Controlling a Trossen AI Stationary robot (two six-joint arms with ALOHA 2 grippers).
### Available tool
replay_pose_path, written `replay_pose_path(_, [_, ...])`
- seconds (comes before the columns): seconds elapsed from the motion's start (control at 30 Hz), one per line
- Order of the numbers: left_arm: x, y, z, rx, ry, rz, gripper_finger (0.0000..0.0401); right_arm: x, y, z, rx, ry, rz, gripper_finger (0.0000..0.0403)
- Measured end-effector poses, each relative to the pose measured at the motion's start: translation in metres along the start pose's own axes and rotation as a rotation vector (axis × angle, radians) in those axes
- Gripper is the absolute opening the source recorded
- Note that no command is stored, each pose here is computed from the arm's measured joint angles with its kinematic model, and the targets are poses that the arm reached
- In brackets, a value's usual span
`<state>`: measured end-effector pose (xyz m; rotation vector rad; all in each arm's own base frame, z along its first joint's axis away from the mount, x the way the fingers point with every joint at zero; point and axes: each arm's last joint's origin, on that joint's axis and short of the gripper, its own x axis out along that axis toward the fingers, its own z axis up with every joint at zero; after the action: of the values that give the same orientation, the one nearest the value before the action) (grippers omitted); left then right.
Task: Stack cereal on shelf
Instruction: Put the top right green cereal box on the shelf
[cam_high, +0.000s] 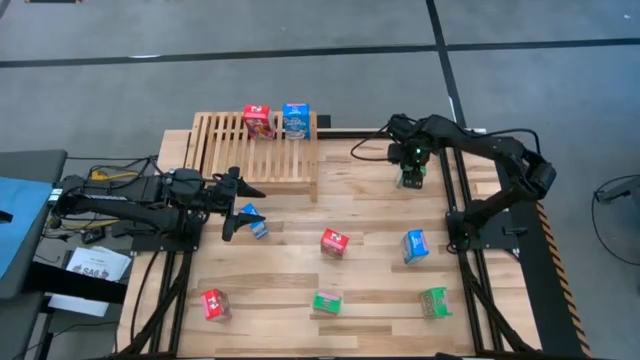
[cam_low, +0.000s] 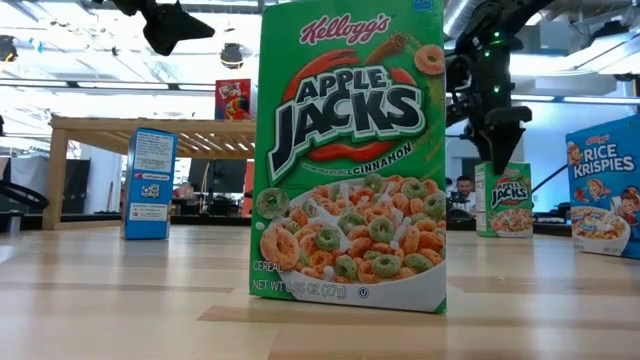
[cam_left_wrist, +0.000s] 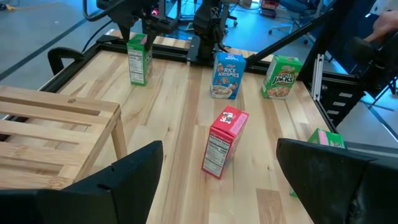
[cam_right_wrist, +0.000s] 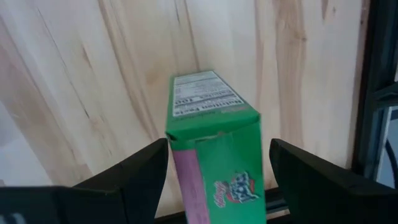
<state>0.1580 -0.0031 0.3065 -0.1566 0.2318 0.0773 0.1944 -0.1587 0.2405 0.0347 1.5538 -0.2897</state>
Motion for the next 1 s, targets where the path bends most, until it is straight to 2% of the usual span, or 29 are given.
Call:
replay_pose_path(0.2, [0.0, 0.0, 0.0, 0.0, 0.0, 0.0, 0.0304, 0.0001, -0.0028, -0.0021, 0.04, 0.006, -0.002, 0.0299])
replay_pose_path(0.77, [0.0, 0.0, 0.0, -0.008, 0.0, 0.0, 0.0304, 0.0001, -0.0028, -0.0027, 0.057, 0.01, 0.001, 0.0218])
replay_pose_path(1.0, [0.0, 0.0, 0.0, -0.008, 0.0, 0.0, 0.0304, 0.0, -0.001, -0.0044, 0.083, 0.031, 0.014, 0.0206])
